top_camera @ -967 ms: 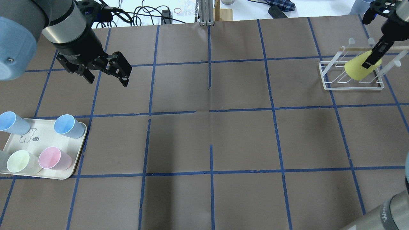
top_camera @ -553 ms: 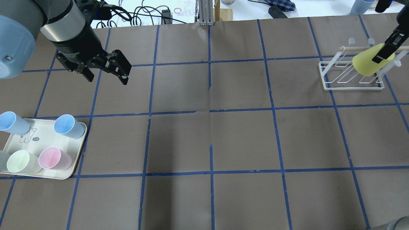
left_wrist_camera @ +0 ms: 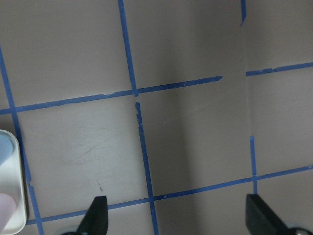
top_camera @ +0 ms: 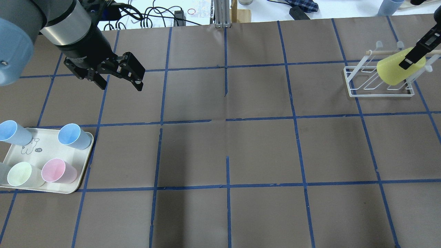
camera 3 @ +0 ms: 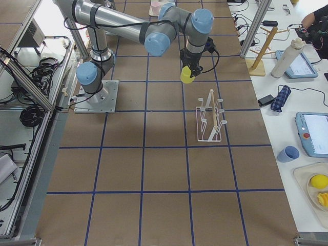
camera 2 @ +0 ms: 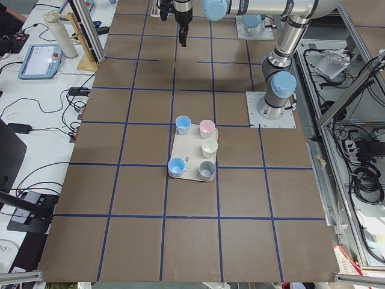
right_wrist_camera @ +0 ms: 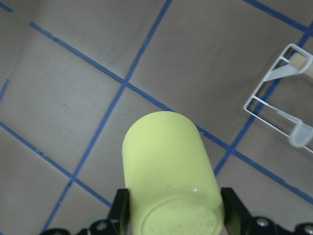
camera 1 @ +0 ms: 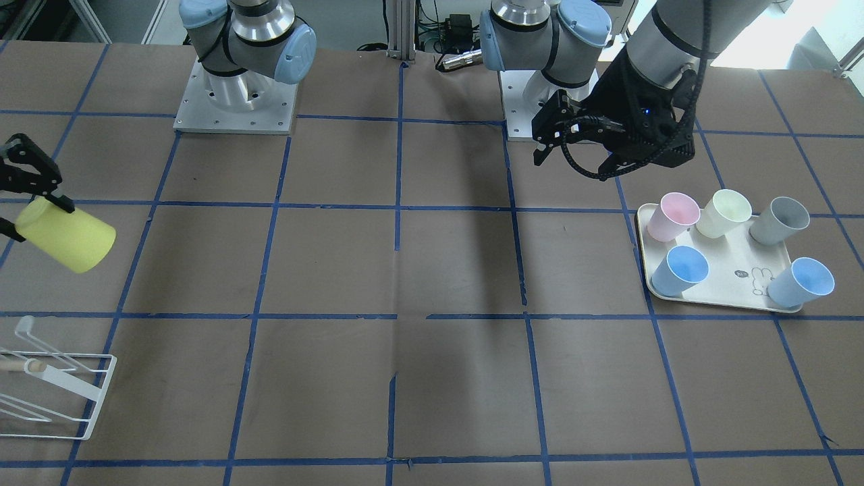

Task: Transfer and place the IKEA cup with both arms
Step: 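Lift the yellow cup out of the rack with the right gripper, then carry the yellow cup toward the center while the left gripper approaches it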

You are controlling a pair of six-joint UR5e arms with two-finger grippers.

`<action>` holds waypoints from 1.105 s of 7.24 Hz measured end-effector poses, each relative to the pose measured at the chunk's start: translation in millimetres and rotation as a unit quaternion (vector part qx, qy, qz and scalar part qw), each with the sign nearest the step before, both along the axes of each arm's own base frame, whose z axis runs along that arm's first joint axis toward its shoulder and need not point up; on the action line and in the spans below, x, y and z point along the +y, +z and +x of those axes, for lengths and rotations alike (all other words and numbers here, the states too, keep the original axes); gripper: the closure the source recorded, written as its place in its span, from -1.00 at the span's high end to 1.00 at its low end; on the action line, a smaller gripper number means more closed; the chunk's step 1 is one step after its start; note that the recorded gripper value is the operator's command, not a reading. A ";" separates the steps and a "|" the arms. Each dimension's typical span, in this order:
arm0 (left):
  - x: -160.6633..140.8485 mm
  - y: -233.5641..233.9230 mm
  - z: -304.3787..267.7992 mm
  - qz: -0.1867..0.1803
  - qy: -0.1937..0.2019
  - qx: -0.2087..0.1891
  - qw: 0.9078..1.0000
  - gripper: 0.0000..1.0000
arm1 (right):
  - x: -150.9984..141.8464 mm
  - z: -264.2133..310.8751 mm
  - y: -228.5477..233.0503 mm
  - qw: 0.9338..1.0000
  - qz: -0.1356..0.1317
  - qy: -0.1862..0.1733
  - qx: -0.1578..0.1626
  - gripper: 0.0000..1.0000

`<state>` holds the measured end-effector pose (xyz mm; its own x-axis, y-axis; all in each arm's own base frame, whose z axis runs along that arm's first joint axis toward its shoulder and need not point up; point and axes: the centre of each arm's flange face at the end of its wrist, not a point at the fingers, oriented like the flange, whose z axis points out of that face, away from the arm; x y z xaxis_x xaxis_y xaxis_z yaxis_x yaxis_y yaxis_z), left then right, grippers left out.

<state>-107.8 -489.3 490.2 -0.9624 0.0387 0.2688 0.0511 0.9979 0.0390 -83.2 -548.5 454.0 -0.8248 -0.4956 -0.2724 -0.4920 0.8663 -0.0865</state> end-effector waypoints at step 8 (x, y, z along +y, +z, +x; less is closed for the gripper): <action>5.1 -85.5 11.2 0.149 0.220 0.451 0.852 1.00 | 41.7 83.7 -10.9 0.868 0.225 -0.194 -0.399 -0.32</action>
<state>-96.6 -484.2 404.7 -0.2627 -0.4716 0.8417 -0.1831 0.8809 0.4364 0.5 -506.8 443.1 -0.3663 0.0817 -0.9269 -0.0943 0.9878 0.1243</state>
